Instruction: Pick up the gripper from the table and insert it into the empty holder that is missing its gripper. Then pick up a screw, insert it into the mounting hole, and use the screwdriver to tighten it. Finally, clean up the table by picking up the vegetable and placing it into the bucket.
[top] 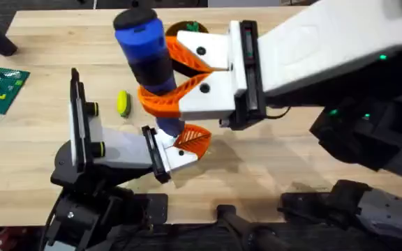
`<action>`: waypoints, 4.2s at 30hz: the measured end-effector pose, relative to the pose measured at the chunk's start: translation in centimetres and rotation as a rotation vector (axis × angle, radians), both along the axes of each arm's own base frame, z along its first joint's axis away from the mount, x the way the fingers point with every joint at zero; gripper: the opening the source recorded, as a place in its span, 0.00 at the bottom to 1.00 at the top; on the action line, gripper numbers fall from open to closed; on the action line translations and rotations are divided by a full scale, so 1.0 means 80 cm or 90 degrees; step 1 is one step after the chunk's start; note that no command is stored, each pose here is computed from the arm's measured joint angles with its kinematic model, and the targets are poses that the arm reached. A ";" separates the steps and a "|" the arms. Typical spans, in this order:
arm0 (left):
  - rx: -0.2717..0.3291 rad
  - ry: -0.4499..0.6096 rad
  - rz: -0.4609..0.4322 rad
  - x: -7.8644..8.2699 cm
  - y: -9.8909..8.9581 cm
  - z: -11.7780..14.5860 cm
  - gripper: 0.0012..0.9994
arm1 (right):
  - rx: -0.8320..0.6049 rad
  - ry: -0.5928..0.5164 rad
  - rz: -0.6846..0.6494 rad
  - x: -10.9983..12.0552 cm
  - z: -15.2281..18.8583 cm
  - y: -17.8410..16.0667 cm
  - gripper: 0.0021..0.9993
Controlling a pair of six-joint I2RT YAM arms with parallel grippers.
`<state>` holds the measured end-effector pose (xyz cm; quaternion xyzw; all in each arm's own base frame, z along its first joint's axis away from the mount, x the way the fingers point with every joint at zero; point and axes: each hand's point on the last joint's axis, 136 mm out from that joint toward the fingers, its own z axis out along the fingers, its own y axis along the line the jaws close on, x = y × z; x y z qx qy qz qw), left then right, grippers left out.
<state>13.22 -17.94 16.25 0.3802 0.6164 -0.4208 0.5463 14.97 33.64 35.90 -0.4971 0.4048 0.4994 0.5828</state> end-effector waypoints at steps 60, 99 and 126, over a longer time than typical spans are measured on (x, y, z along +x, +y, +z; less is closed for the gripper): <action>0.000 0.000 0.000 0.000 0.000 0.000 0.01 | -0.011 0.043 -0.020 0.013 -0.012 0.009 0.02; -0.001 0.005 -0.003 -0.001 0.000 0.000 0.01 | -0.027 0.070 -0.031 0.018 -0.021 0.010 0.02; -0.002 0.004 -0.002 -0.001 0.000 0.000 0.01 | -0.093 0.101 -0.148 0.090 -0.033 -0.019 0.02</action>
